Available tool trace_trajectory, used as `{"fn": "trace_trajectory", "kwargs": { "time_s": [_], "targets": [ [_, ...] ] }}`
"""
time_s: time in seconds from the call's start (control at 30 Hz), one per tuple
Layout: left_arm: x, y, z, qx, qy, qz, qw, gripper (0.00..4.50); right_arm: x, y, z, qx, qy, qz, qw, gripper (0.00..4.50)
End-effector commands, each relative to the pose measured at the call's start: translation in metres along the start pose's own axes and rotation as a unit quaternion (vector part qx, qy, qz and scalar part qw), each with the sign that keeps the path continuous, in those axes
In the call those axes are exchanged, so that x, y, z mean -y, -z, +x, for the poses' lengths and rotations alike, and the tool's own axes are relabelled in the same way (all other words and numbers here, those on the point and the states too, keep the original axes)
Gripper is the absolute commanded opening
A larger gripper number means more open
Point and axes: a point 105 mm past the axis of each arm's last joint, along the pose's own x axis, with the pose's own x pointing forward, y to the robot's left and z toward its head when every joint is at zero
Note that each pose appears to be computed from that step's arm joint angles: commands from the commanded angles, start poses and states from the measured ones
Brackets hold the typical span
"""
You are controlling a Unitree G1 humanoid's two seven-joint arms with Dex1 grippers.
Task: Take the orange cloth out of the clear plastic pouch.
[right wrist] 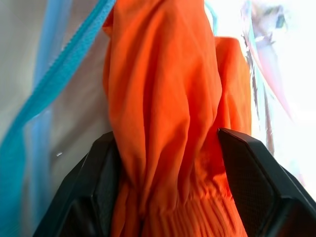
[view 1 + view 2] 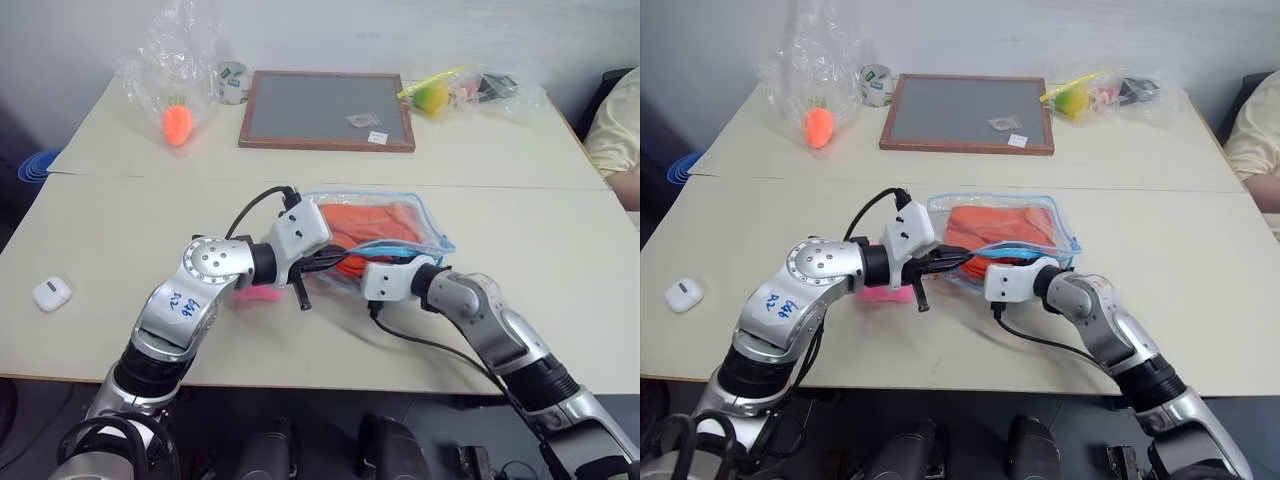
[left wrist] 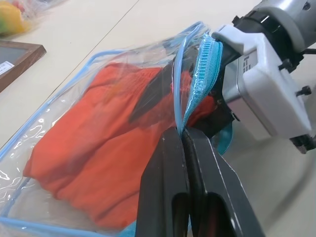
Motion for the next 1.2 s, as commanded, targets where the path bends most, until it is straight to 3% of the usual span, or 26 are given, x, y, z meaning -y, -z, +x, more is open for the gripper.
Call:
{"fn": "trace_trajectory", "kwargs": {
  "time_s": [0.03,0.1,0.4,0.67,0.83,1.0,1.1,1.2],
  "targets": [
    [-0.002,-0.017,-0.003,0.028,-0.002,0.024,0.999,0.0,-0.022,0.017,0.009,-0.03,-0.03,-0.008,0.999,3.07],
    [-0.005,-0.018,-0.004,0.028,-0.008,0.022,0.999,0.0,-0.025,0.018,0.012,-0.029,-0.033,-0.001,0.999,3.07],
    [-0.019,-0.02,-0.006,0.054,-0.042,-0.046,0.997,0.0,-0.035,0.013,0.012,-0.011,-0.048,0.009,0.999,0.09],
    [-0.037,-0.036,0.007,0.1,-0.081,-0.118,0.985,0.0,-0.026,-0.004,0.01,0.024,-0.049,-0.032,0.998,0.02],
    [-0.038,-0.029,0.017,0.08,-0.087,-0.106,0.987,0.0,0.005,-0.028,0.0,0.06,-0.023,-0.102,0.993,0.02],
    [-0.031,-0.004,0.02,0.034,-0.086,-0.069,0.993,0.0,0.042,-0.049,-0.036,0.1,-0.042,-0.048,0.993,0.02],
    [-0.032,0.007,0.02,0.021,-0.093,-0.067,0.993,0.0,0.047,-0.062,-0.067,0.139,-0.107,0.036,0.984,0.02],
    [-0.036,0.013,0.018,0.015,-0.101,-0.065,0.993,0.0,0.053,-0.071,-0.114,0.171,-0.207,0.116,0.956,0.02]
  ]
}}
